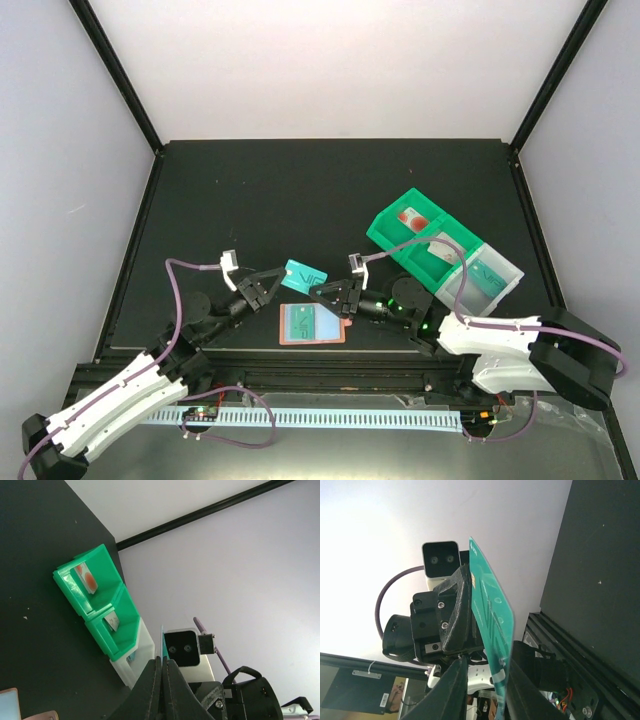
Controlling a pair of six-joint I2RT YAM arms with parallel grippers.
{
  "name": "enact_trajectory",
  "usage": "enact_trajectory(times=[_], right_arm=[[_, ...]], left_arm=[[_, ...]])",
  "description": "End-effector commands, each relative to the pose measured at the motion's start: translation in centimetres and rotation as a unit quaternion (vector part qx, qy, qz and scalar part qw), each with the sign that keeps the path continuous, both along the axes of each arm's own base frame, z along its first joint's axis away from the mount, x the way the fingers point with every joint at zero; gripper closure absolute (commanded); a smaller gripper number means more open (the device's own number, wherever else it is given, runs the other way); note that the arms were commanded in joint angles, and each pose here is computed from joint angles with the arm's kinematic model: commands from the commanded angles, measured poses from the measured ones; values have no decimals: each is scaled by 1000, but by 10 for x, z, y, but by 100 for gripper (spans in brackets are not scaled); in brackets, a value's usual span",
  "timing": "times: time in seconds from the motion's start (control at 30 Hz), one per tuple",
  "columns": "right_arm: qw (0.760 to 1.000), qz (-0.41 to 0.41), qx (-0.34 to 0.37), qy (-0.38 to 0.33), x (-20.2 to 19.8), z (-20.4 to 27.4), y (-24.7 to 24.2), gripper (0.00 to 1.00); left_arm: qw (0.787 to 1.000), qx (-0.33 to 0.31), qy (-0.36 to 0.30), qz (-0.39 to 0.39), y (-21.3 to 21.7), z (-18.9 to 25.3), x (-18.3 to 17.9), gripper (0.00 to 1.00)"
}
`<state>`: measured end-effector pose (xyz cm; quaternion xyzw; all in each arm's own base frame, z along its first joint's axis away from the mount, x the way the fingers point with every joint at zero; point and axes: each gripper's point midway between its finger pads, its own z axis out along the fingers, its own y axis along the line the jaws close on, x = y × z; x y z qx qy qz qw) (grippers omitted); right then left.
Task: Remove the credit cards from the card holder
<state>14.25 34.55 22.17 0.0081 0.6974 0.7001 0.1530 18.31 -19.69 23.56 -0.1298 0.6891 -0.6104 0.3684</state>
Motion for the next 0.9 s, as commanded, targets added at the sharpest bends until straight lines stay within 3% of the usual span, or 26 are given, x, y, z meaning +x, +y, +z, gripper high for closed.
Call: enact_trajectory(times=[0.0, 0.2, 0.33, 0.53, 0.6, 0.73, 0.87], right_arm=[[1000, -23, 20, -3, 5, 9, -6, 83], [999, -41, 12, -2, 9, 7, -11, 89], [999, -53, -4, -5, 12, 4, -13, 99], [998, -59, -31, -18, 13, 0, -16, 99], [997, -67, -42, -23, 14, -2, -21, 99], [990, -89, -100, -50, 18, -9, -35, 99], [977, -107, -165, -79, 18, -11, -56, 99]], left_arm=[[1000, -20, -1, 24, 6, 5, 6, 98], [999, -18, 6, 29, 8, 0, 6, 99], [999, -20, 9, 34, 10, -1, 6, 99], [999, -9, 16, 34, 12, -5, 5, 98], [999, -4, 16, 34, 12, -7, 4, 86], [999, 21, 13, 26, 12, -10, 1, 47], [998, 65, 8, 7, 9, -12, -5, 16]])
